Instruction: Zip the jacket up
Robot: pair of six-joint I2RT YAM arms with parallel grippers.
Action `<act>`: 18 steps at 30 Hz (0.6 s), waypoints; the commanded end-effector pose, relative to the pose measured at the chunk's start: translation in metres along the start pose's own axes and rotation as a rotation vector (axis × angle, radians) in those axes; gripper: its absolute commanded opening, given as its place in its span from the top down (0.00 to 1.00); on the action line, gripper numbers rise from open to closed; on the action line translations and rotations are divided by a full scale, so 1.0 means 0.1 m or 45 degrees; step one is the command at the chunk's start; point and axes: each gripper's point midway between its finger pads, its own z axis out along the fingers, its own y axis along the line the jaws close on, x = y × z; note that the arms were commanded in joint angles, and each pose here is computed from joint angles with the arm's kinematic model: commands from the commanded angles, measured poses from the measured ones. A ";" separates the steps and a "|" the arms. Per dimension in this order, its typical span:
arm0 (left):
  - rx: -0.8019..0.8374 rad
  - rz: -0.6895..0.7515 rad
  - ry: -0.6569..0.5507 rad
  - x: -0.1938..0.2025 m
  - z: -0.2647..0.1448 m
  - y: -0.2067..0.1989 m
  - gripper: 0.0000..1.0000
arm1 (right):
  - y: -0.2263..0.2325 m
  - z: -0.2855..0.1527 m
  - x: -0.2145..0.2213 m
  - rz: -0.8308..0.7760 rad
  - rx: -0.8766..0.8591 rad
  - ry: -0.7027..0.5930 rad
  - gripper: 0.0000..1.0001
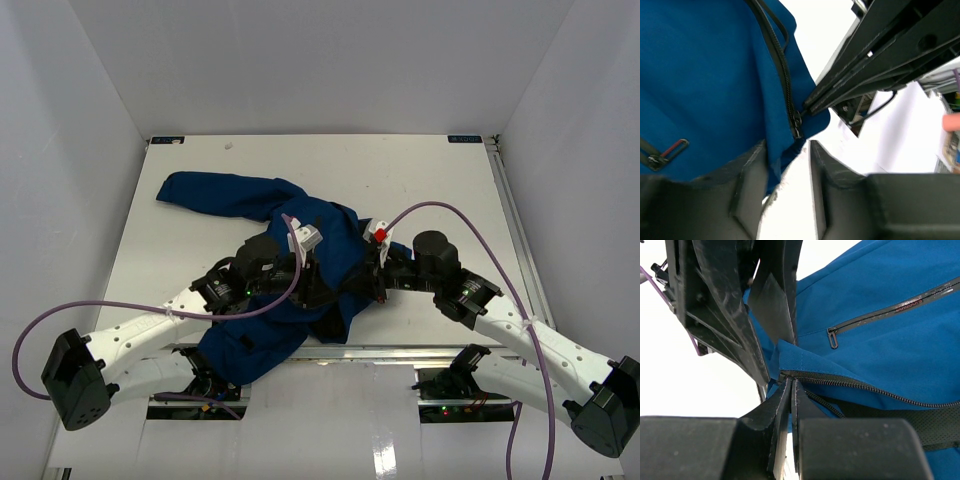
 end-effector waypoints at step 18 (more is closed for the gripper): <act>0.203 -0.022 -0.016 0.07 -0.15 -0.30 1.00 | -0.19 -0.03 -0.27 -0.185 0.127 -0.058 0.92</act>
